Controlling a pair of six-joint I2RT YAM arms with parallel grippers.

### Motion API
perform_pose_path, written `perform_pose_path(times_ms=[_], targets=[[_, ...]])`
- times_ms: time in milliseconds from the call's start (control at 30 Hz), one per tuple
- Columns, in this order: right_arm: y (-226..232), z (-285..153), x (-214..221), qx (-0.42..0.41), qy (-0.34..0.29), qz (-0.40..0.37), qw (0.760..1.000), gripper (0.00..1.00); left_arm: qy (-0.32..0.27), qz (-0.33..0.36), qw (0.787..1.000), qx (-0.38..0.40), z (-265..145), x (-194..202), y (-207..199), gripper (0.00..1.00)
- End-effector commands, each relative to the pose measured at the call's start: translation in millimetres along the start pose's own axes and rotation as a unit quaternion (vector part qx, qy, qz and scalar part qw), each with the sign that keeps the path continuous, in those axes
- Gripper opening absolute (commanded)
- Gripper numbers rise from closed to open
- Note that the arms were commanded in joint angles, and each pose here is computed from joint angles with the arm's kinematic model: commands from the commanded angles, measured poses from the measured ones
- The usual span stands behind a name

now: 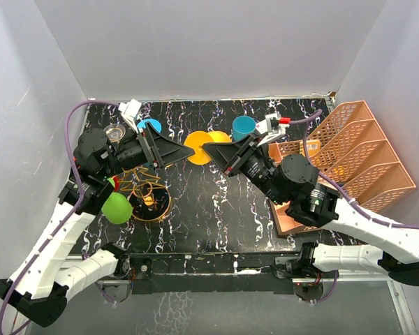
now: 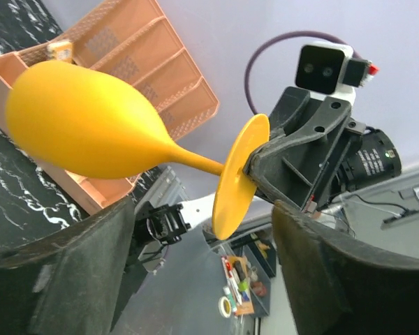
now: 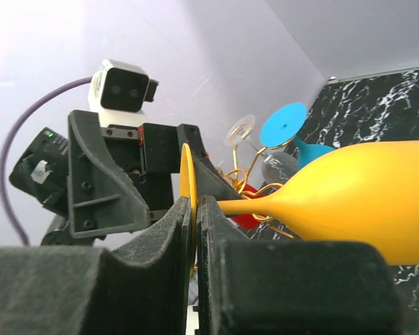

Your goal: Take the wine glass off the wine glass rack

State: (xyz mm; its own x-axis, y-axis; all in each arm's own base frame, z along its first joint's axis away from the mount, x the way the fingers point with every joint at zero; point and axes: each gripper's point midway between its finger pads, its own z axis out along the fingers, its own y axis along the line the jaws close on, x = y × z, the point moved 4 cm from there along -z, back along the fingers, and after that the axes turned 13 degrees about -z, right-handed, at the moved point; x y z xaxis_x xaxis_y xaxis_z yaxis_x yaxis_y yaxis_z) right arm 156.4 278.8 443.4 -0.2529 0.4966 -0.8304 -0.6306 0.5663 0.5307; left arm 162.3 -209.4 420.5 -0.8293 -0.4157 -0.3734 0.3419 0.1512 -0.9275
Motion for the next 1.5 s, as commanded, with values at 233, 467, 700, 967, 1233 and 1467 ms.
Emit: perform_pose_path(times_ms=[233,467,700,967,1233,1467], targets=[[15.3,19.7,1.6,-0.019,-0.012,0.029,0.999,0.08,0.057,-0.003,0.997,0.053,-0.9,5.6,-28.7,0.45],[4.5,10.8,11.2,-0.011,-0.005,0.031,0.999,0.09,0.062,-0.033,0.995,0.074,0.6,9.2,-25.3,0.03],[-23.5,-7.5,6.8,0.032,-0.007,-0.092,0.995,0.51,0.030,-0.026,0.997,0.072,-1.5,5.5,-23.5,0.00],[-81.9,-29.1,16.7,0.129,0.003,-0.267,0.955,0.84,-0.016,-0.018,0.999,0.033,-7.5,-0.6,-16.8,0.00],[-114.5,-16.4,39.9,0.070,0.027,-0.250,0.965,0.94,-0.027,-0.045,0.997,0.056,-4.1,-8.1,-30.1,0.00],[-102.5,-4.1,32.5,-0.138,0.043,-0.119,0.982,1.00,-0.020,-0.086,0.991,0.098,-4.0,-8.7,-44.3,0.00]])
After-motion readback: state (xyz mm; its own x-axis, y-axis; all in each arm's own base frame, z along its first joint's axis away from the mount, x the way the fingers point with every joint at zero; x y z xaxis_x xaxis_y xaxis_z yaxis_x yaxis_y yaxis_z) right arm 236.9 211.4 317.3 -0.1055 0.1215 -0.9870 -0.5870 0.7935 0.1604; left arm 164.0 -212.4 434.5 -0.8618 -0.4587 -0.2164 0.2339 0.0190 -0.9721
